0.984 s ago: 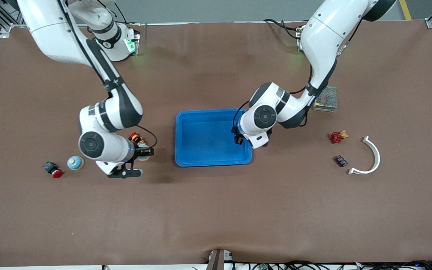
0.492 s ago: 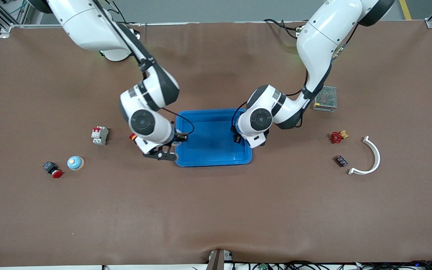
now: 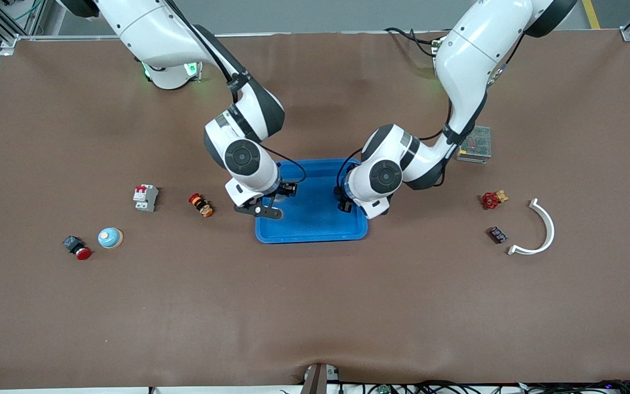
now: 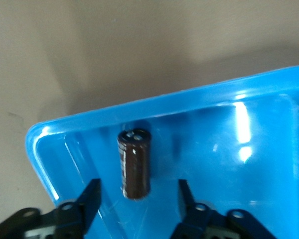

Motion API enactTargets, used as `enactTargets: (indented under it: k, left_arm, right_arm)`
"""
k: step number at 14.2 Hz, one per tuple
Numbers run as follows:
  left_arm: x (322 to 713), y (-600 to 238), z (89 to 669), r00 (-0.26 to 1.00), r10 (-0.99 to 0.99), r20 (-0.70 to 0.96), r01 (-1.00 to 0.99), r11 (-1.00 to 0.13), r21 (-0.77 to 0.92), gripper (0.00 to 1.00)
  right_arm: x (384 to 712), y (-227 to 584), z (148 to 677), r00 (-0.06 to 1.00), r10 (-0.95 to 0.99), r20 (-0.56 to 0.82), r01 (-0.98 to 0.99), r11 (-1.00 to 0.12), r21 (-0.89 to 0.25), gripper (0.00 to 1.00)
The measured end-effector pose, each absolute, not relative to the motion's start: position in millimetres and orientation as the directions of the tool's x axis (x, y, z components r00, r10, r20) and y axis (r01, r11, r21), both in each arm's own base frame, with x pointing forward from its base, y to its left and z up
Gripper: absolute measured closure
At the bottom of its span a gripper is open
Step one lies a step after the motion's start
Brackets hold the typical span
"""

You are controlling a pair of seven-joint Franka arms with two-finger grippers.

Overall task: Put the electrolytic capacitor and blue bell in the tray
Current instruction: 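Carry the capacitor and the bell over the blue tray and release both, then move the left gripper to the second capacitor while the right gripper reaches the bell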

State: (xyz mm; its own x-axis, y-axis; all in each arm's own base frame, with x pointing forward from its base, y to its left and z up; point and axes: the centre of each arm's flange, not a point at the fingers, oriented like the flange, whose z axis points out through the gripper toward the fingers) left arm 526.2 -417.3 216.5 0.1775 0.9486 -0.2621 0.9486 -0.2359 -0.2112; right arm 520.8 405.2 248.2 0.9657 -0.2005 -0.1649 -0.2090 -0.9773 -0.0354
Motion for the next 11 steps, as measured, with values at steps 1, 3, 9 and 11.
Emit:
enactTargets:
  k: [1, 3, 9, 11]
  left_arm:
    - [533.6, -411.3, 230.1, 0.173, 0.951, -0.258, 0.95, -0.23, -0.211, 0.16]
    - [554.2, -388.6, 261.2, 0.154, 0.956, -0.25, 0.954, -0.209, -0.214, 0.0]
    - [608.8, -308.1, 314.0, 0.236, 0.947, -0.22, 0.94, -0.28, -0.195, 0.0]
    - [618.9, -283.6, 311.6, 0.288, 0.934, -0.213, 0.925, -0.328, -0.189, 0.0]
  right_arm:
    - [515.3, 408.7, 243.7, 0.966, -0.204, -0.16, -0.213, -0.976, -0.038, 0.35]
    - [506.9, 413.9, 236.8, 0.966, -0.208, -0.153, -0.217, -0.975, -0.044, 0.35]
    - [493.8, 415.7, 218.3, 0.971, -0.205, -0.123, -0.215, -0.974, -0.073, 0.35]
    - [490.8, 417.5, 215.4, 0.972, -0.201, -0.12, -0.211, -0.974, -0.078, 0.35]
